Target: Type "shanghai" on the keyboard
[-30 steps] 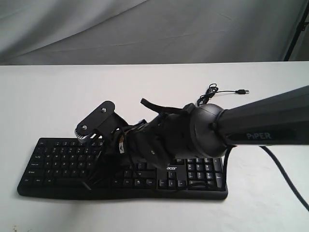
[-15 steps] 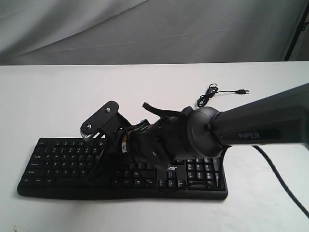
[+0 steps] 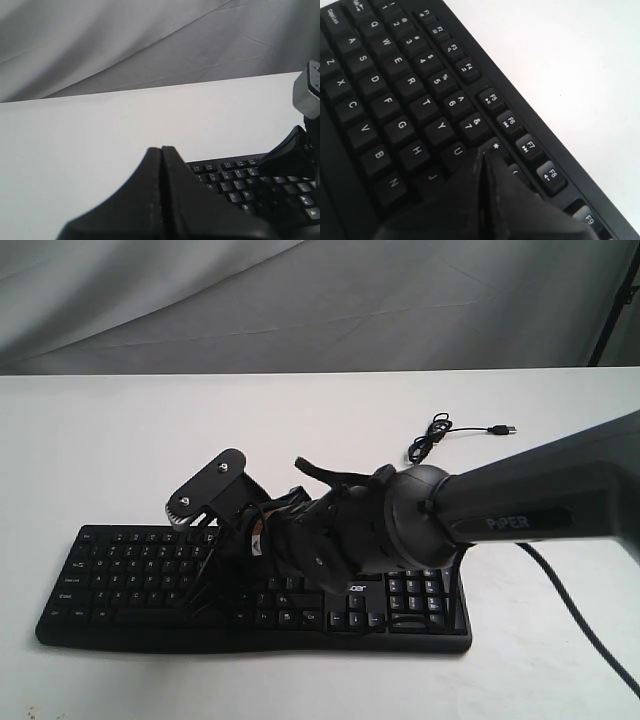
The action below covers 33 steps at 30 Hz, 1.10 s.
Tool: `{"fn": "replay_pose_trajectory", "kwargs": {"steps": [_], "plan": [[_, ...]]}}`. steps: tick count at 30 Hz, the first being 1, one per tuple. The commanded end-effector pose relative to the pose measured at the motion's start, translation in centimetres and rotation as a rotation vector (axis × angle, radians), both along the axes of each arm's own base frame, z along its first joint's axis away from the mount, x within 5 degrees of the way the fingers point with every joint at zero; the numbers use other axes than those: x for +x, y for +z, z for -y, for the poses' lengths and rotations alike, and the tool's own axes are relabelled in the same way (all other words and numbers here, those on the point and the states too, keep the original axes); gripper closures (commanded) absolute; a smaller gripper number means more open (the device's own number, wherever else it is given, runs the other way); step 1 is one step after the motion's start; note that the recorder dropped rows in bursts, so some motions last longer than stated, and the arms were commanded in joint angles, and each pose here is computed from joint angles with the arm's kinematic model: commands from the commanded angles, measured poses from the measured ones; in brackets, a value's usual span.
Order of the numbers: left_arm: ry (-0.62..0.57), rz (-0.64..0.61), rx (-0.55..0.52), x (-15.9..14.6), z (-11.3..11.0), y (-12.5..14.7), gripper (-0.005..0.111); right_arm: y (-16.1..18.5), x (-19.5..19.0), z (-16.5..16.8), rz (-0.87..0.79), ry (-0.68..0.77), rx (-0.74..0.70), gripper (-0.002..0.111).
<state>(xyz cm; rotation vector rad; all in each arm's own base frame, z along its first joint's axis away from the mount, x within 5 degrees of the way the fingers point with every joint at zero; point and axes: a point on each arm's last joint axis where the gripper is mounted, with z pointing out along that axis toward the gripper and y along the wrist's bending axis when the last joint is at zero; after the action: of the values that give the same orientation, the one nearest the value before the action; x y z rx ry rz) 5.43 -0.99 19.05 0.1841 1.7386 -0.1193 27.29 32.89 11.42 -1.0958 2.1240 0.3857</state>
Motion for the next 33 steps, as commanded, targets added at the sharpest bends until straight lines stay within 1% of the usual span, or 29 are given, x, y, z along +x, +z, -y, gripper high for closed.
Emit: {"fn": "replay_pose_trajectory", "kwargs": {"steps": [1, 8, 11, 20, 25, 26, 27, 28, 29, 30, 31, 32, 33], "plan": [[-0.004, 0.003, -0.003, 0.0, 0.0, -0.1, 0.107, 0.0, 0.2, 0.2, 0.007, -0.003, 0.002, 0.108], [-0.004, 0.003, -0.003, 0.0, 0.0, -0.1, 0.107, -1.6, 0.4, 0.0, -0.023, -0.001, -0.035, 0.108], [-0.004, 0.003, -0.003, 0.0, 0.0, -0.1, 0.107, -1.3, 0.6, -0.4, -0.022, 0.005, -0.037, 0.108], [-0.004, 0.003, -0.003, 0.0, 0.0, -0.1, 0.107, 3.0, 0.2, -0.2, 0.022, 0.045, -0.04, 0.108], [-0.004, 0.003, -0.003, 0.0, 0.0, -0.1, 0.107, 6.4, -2.0, 0.2, 0.087, 0.103, -0.008, 0.108], [-0.004, 0.003, -0.003, 0.0, 0.0, -0.1, 0.107, 8.2, -3.7, 0.6, 0.13, 0.138, 0.029, 0.108], [-0.004, 0.003, -0.003, 0.0, 0.0, -0.1, 0.107, 8.8, -4.5, 1.1, 0.151, 0.148, 0.052, 0.108], [-0.004, 0.003, -0.003, 0.0, 0.0, -0.1, 0.107, 10.1, -6.0, 2.5, 0.2, 0.156, 0.116, 0.108], [-0.004, 0.003, -0.003, 0.0, 0.0, -0.1, 0.107, 10.1, -6.5, 3.2, 0.213, 0.156, 0.134, 0.108], [-0.004, 0.003, -0.003, 0.0, 0.0, -0.1, 0.107, 10.9, -8.1, 5.5, 0.246, 0.155, 0.176, 0.108], [-0.004, 0.003, -0.003, 0.0, 0.0, -0.1, 0.107, 10.5, -8.9, 6.6, 0.238, 0.156, 0.167, 0.108], [-0.004, 0.003, -0.003, 0.0, 0.0, -0.1, 0.107, 9.9, -10.6, 9.1, 0.212, 0.147, 0.151, 0.108], [-0.004, 0.003, -0.003, 0.0, 0.0, -0.1, 0.107, 9.5, -11.7, 10.7, 0.178, 0.114, 0.158, 0.108]]}}
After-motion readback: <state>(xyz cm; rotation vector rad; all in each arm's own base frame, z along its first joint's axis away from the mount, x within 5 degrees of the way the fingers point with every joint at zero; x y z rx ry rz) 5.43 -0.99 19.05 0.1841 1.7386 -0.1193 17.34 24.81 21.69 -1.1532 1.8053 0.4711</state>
